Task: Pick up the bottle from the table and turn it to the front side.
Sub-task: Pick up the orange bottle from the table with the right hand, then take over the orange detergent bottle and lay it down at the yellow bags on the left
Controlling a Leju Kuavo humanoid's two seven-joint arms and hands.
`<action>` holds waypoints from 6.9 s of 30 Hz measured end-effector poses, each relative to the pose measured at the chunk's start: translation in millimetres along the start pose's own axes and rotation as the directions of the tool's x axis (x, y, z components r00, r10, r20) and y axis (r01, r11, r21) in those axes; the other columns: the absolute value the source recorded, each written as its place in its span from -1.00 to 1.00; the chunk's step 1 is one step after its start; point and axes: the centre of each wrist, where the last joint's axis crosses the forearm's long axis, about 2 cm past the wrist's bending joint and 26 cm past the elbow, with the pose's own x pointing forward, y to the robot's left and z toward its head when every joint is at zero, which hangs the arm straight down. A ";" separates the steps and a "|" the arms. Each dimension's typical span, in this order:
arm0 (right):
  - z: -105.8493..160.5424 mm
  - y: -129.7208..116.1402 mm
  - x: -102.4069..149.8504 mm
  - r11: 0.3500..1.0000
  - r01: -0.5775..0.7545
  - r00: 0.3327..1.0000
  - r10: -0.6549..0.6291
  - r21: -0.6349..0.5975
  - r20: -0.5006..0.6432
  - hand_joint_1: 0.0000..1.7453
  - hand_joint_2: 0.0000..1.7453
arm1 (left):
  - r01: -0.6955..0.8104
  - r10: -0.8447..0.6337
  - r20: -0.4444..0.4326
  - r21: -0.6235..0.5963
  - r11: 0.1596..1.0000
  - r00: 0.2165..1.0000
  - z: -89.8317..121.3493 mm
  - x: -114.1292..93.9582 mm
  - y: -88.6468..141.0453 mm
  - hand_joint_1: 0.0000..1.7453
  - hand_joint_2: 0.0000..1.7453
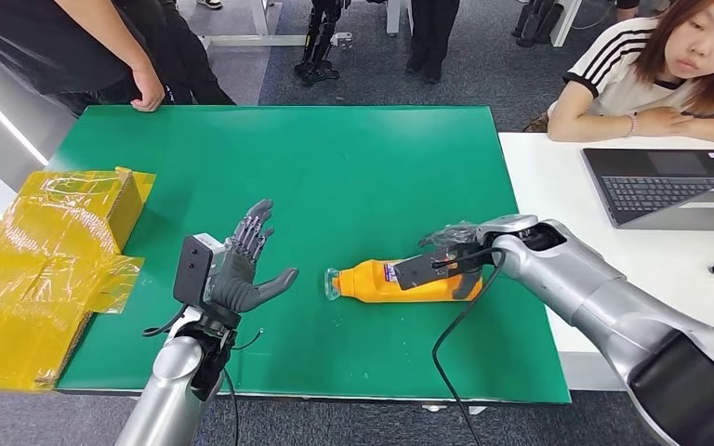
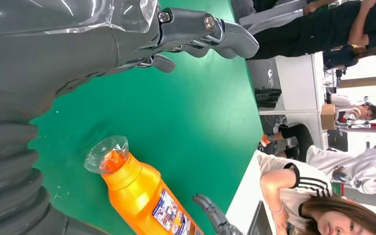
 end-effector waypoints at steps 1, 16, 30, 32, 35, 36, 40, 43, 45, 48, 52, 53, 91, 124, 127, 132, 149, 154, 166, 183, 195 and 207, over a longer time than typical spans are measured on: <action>-0.1 2.4 -2.1 1.000 -0.005 1.000 0.005 0.009 -0.005 -1.00 1.00 | 0.000 0.000 0.000 0.000 1.000 1.000 0.0 0.0 -0.1 -1.00 1.00; -20.1 71.1 -18.2 0.999 0.037 0.999 -0.037 -0.026 0.011 -1.00 1.00 | -0.008 0.009 -0.037 0.018 1.000 0.999 20.6 -8.8 -3.1 -1.00 1.00; -35.4 124.9 -6.2 0.948 0.131 0.991 -0.125 -0.292 0.039 1.00 1.00 | 0.009 -0.008 -0.030 0.032 0.999 1.000 40.3 -9.7 -3.0 -1.00 1.00; -36.6 131.2 -4.8 0.942 0.149 0.989 -0.144 -0.301 0.041 1.00 1.00 | 0.011 -0.010 -0.027 0.031 0.999 1.000 40.4 -9.0 -2.7 -1.00 1.00; -37.1 132.4 -4.0 0.934 0.176 0.984 -0.165 -0.310 0.062 1.00 1.00 | 0.013 -0.013 -0.025 0.034 0.999 1.000 43.5 -8.2 -2.3 -1.00 1.00; -37.3 131.3 -3.3 0.932 0.184 0.983 -0.169 -0.314 0.073 1.00 1.00 | 0.014 -0.013 -0.025 0.038 0.999 1.000 45.5 -8.2 -2.1 -1.00 1.00; -38.9 125.8 1.6 0.919 0.224 0.973 -0.192 -0.326 0.129 1.00 1.00 | 0.016 -0.015 -0.024 0.063 0.998 1.000 54.9 -7.8 -2.1 -1.00 1.00; -39.3 124.0 2.0 0.906 0.274 0.959 -0.232 -0.322 0.163 1.00 1.00 | 0.018 -0.016 -0.023 0.073 0.997 1.000 61.4 -7.4 -1.8 -1.00 1.00; -39.4 123.6 1.2 0.900 0.304 0.949 -0.257 -0.314 0.180 1.00 1.00 | 0.018 -0.017 -0.021 0.075 0.997 1.000 63.8 -6.7 -1.8 -1.00 1.00; -40.0 123.6 1.3 0.886 0.351 0.931 -0.297 -0.302 0.211 1.00 1.00 | 0.018 -0.016 -0.018 0.078 0.997 1.000 66.1 -5.3 -1.8 -1.00 1.00; -41.7 128.3 4.6 0.840 0.445 0.888 -0.369 -0.309 0.276 1.00 1.00 | 0.017 -0.016 -0.012 0.084 0.996 1.000 66.8 -3.6 -1.9 -1.00 1.00; -42.0 131.2 5.6 0.816 0.483 0.867 -0.394 -0.319 0.304 1.00 1.00 | 0.017 -0.016 -0.011 0.085 0.996 1.000 67.0 -3.3 -1.9 -1.00 1.00; -20.0 91.3 105.6 0.126 0.913 0.409 -0.283 -0.389 0.868 1.00 1.00 | -0.306 0.309 -0.015 -0.185 0.934 0.951 -81.9 36.9 10.2 -1.00 1.00; -38.6 90.2 107.5 0.245 0.808 0.589 -0.334 -0.536 0.736 1.00 1.00 | -0.376 0.340 -0.165 -0.315 0.872 0.926 -135.3 38.3 -14.7 -1.00 1.00; -37.9 87.0 107.1 0.239 0.805 0.593 -0.327 -0.543 0.736 1.00 1.00 | -0.384 0.350 -0.160 -0.318 0.867 0.923 -136.4 40.8 -18.7 -1.00 1.00; -38.2 83.2 111.8 0.232 0.794 0.607 -0.310 -0.561 0.731 1.00 1.00 | -0.395 0.364 -0.154 -0.310 0.865 0.918 -138.1 43.9 -22.1 -1.00 1.00; -36.2 65.7 136.4 0.253 0.743 0.669 -0.257 -0.620 0.698 1.00 1.00 | -0.256 0.247 -0.069 -0.225 0.940 0.967 -146.4 58.4 -26.6 -1.00 1.00; -35.4 62.5 139.4 0.270 0.709 0.705 -0.238 -0.652 0.668 1.00 1.00 | -0.225 0.214 -0.070 -0.209 0.952 0.974 -147.9 58.3 -22.8 -1.00 1.00; -35.6 62.6 143.5 0.283 0.682 0.731 -0.223 -0.675 0.645 1.00 1.00 | -0.369 0.344 -0.152 -0.199 0.908 0.927 -151.2 50.1 -9.3 -0.58 1.00; -35.7 64.9 140.0 0.232 0.673 0.739 -0.218 -0.702 0.637 0.78 1.00 | -0.683 0.655 -0.222 -0.087 0.725 0.722 -146.4 45.6 -18.5 1.00 1.00; -36.3 67.9 135.6 0.208 0.703 0.711 -0.231 -0.680 0.664 -0.96 1.00 | -0.711 0.692 -0.190 -0.047 0.702 0.696 -135.5 39.2 -20.6 1.00 1.00; -36.0 74.4 132.1 0.167 0.755 0.654 -0.273 -0.634 0.706 -1.00 1.00 | -0.605 0.595 -0.126 -0.053 0.795 0.793 -134.3 38.2 -19.6 1.00 1.00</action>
